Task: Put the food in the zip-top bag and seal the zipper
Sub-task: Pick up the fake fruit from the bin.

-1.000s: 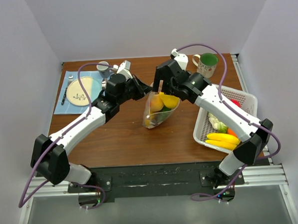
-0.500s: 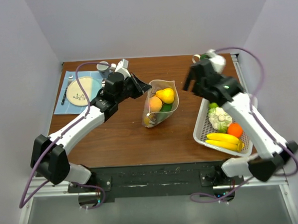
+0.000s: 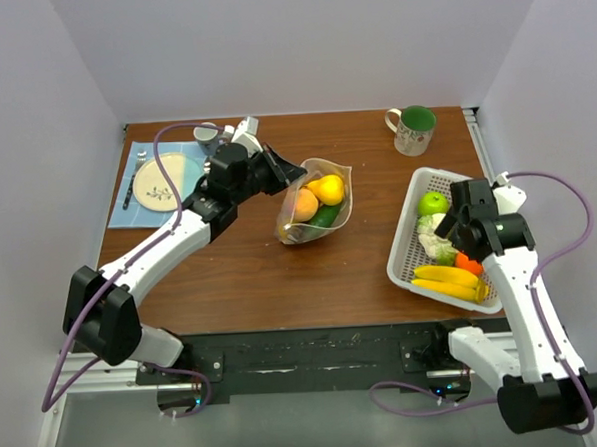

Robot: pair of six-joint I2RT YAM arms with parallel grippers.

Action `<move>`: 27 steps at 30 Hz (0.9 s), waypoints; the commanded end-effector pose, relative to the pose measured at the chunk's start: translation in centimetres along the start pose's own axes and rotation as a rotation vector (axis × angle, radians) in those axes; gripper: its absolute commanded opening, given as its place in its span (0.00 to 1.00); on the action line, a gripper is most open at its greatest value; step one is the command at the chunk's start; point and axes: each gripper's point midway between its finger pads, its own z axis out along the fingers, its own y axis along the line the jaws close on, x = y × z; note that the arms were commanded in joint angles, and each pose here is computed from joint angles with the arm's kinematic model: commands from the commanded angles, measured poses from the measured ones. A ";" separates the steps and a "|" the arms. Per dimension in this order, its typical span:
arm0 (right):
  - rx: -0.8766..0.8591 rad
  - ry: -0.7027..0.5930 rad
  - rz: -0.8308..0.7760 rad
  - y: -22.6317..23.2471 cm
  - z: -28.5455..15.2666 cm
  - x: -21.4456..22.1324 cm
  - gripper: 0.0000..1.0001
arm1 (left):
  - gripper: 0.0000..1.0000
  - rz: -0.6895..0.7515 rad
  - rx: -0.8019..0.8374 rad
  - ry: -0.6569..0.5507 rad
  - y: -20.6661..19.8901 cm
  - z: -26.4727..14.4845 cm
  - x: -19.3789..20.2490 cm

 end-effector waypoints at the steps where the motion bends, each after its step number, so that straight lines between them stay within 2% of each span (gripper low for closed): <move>1: -0.078 -0.010 0.058 2.8 2.1 -1.9 0.94 | 0.00 0.012 0.092 -0.026 -2.1 -0.4 -1.0; 5: -0.193 -0.013 0.146 5.9 2.9 -5.5 0.95 | 0.00 0.024 0.097 -0.015 -2.2 -0.8 -0.8; 7: -0.172 0.037 0.159 6.5 4.3 -6.2 0.95 | 0.00 0.027 0.098 -0.019 -2.2 -1.1 -0.8; 11: -0.110 0.129 0.163 6.0 5.8 -4.3 0.93 | 0.00 0.031 0.101 -0.020 -2.4 -1.5 -0.8; 13: -0.100 0.130 0.171 5.5 5.8 -3.6 0.93 | 0.00 0.027 0.102 -0.013 -2.3 -1.6 -0.7; 17: 0.004 0.128 0.178 2.0 4.1 -2.6 0.96 | 0.00 0.026 0.095 -0.015 -2.2 -1.9 -0.5; 20: -0.054 0.195 0.182 2.3 2.7 -0.9 0.97 | 0.00 0.018 0.088 -0.015 -1.7 -1.7 -0.3; 22: -0.039 0.196 0.203 1.7 2.4 -0.4 0.96 | 0.00 0.011 0.090 -0.007 -1.6 -1.5 0.0; 24: 0.069 0.163 0.225 -0.2 2.6 -0.6 0.96 | 0.00 0.006 0.087 0.000 -1.4 -1.4 0.2; 27: 0.061 0.163 0.236 0.6 2.9 -1.4 0.96 | 0.00 0.007 0.095 0.007 -1.4 -1.5 0.4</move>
